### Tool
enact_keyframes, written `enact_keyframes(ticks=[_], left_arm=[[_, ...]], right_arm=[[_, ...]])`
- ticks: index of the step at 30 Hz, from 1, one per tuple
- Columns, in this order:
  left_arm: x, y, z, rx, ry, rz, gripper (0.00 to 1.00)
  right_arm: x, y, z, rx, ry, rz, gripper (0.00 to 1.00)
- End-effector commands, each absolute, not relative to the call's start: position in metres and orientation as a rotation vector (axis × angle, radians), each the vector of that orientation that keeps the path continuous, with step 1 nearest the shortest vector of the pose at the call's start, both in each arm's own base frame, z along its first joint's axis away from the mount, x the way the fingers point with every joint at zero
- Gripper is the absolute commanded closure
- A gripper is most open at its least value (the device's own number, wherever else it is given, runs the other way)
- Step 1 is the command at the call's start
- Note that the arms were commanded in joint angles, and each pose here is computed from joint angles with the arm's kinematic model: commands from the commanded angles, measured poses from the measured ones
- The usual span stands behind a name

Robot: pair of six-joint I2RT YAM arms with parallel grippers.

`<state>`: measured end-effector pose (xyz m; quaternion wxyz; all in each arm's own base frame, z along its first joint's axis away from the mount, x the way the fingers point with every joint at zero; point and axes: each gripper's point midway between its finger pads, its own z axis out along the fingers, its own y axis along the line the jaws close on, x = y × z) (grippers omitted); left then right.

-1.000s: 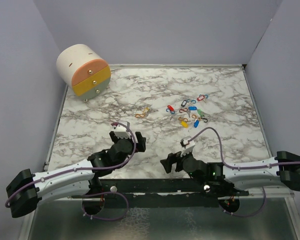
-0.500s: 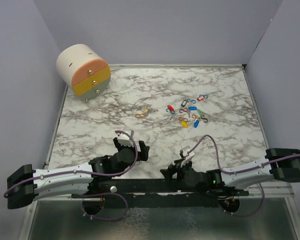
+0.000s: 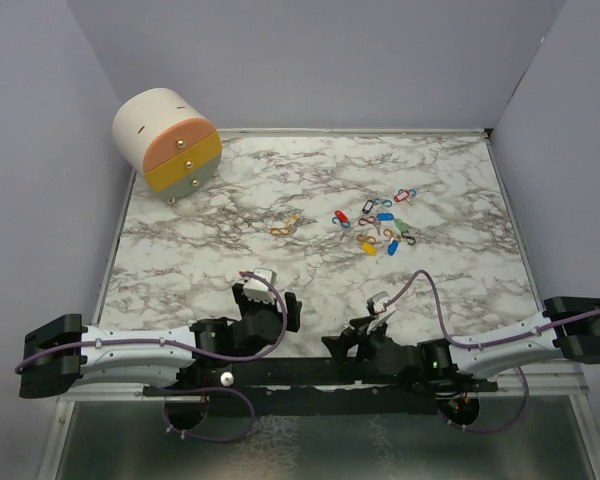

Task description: Put the keys on the keyring

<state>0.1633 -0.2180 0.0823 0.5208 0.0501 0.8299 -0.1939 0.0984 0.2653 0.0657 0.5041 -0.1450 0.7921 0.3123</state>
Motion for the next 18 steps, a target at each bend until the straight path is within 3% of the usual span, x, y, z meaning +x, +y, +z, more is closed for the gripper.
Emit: enact_keyframes(ticks=[1, 18], left_arm=[[0.169, -0.22, 0.1, 0.043, 1.938, -0.48, 0.01], [0.17, -0.218, 0.102, 0.015, 1.928, -0.469, 0.01]], right_arm=[[0.104, 0.255, 0.07, -0.29, 1.896, 0.735, 0.07], [0.111, 0.242, 0.069, -0.221, 1.908, 0.689, 0.06]])
